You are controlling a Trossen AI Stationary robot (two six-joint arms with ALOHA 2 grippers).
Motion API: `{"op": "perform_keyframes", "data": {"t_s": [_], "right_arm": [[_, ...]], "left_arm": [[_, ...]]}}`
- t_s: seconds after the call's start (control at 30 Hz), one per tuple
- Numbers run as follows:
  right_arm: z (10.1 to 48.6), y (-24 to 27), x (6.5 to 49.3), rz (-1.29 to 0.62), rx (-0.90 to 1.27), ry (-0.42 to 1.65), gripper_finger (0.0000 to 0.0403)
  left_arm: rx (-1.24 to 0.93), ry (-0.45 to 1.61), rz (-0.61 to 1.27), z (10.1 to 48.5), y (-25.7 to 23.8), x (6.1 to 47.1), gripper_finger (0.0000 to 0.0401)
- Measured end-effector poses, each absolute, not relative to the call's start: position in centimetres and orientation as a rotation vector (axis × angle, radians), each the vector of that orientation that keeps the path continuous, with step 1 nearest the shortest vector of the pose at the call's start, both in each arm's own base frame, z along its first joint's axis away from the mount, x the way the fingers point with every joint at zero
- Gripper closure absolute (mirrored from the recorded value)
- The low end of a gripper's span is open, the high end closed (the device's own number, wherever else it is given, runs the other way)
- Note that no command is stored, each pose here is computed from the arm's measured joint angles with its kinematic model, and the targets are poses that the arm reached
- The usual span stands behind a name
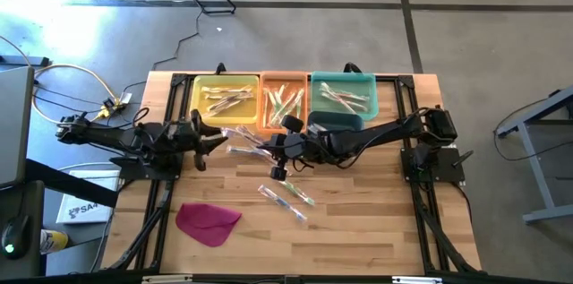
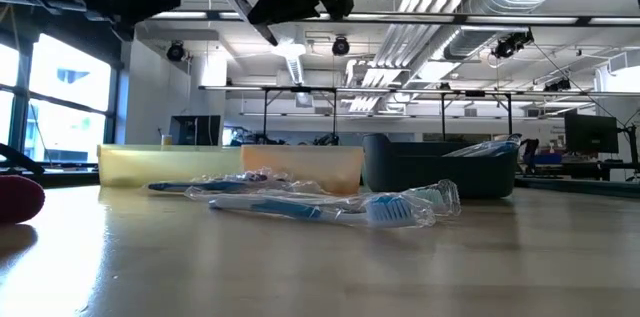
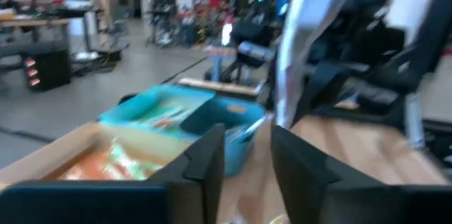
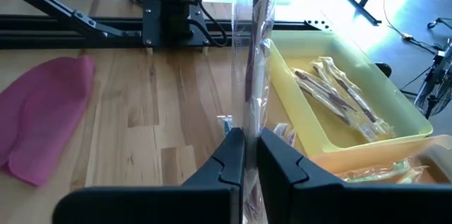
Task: Pick & Place Toothbrushes
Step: Put the violet toothbrush into the yellow bin
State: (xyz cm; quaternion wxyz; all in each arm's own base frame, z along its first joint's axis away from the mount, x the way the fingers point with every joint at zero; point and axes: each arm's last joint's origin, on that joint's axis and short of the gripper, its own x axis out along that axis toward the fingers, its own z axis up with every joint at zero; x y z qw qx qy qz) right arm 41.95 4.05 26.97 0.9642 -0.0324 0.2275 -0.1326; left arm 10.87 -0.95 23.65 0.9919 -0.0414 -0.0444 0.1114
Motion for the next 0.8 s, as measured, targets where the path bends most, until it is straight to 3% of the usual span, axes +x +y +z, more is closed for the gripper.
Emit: {"op": "perform_keyframes", "data": {"t_s": [0.2, 0.8], "right_arm": [[26.9, 4.1, 42.0, -0.268, -0.064, 0.462, 0.039], [26.9, 4.1, 42.0, -0.243, -0.057, 0.463, 0.039]], "left_arm": [[-0.093, -0.169, 0.119, 24.5, -1.3, 11.0, 0.0248], [0.069, -0.205, 0.091, 24.5, -2.0, 14.2, 0.0246]]}}
